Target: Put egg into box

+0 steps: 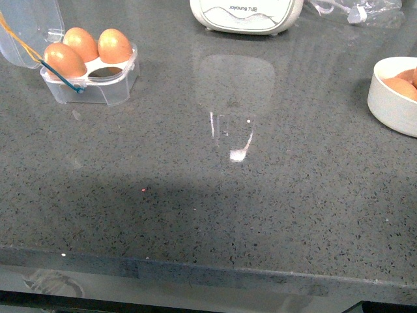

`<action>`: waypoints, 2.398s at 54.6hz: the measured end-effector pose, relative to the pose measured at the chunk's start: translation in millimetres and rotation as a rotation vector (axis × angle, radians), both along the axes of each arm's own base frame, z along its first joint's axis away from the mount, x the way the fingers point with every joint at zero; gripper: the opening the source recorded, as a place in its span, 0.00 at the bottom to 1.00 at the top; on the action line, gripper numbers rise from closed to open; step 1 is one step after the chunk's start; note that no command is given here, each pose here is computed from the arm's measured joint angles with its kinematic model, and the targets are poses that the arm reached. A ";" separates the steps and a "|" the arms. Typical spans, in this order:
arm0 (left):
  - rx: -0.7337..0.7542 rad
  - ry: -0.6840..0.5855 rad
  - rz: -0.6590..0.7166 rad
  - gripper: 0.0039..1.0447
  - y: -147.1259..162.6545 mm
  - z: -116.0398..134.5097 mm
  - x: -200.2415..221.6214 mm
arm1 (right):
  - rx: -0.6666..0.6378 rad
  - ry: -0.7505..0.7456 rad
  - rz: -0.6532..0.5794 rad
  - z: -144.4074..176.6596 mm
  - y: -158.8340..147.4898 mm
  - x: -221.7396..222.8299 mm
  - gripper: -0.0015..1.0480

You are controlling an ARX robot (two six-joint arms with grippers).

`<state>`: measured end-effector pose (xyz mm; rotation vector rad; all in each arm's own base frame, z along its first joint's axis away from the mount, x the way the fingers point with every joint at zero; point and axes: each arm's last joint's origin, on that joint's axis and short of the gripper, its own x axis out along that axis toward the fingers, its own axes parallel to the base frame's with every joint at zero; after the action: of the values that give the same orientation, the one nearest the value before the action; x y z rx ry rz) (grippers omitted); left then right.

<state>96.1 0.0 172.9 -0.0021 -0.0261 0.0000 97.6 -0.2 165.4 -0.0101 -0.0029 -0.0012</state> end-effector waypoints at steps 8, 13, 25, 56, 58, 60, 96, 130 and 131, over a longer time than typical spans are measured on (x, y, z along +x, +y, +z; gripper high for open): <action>0.000 0.000 0.000 0.94 0.0 0.0 0.0 | 0.000 0.000 0.000 0.0 0.0 0.0 0.93; 0.000 0.000 0.000 0.94 0.0 0.0 0.0 | 0.000 0.000 0.000 0.0 0.0 0.0 0.93; 0.000 0.000 0.000 0.94 0.0 0.0 0.0 | 0.000 0.000 0.000 0.0 0.0 0.0 0.93; 0.000 0.000 0.000 0.94 0.0 0.0 0.0 | 0.000 0.000 0.000 0.0 0.0 0.0 0.93; 0.000 0.000 0.000 0.94 0.0 0.0 0.0 | 0.000 0.000 0.000 0.0 0.0 0.0 0.93; 0.000 0.000 0.000 0.94 0.0 0.0 0.0 | 0.000 0.000 0.000 0.0 0.0 0.0 0.93; 0.000 0.000 0.000 0.94 0.0 0.0 0.0 | 0.056 0.016 0.053 -0.8 0.3 1.2 0.93; 0.000 0.000 0.000 0.94 0.0 0.0 0.0 | 0.141 -0.009 0.034 72.8 -19.9 110.2 0.93; 0.000 0.000 0.000 0.94 0.0 0.0 0.0 | 0.143 0.007 0.028 73.5 -21.2 116.1 0.93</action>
<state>96.1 0.0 172.9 -0.0021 -0.0257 0.0000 213.7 -21.3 238.9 0.1333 0.0043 0.0269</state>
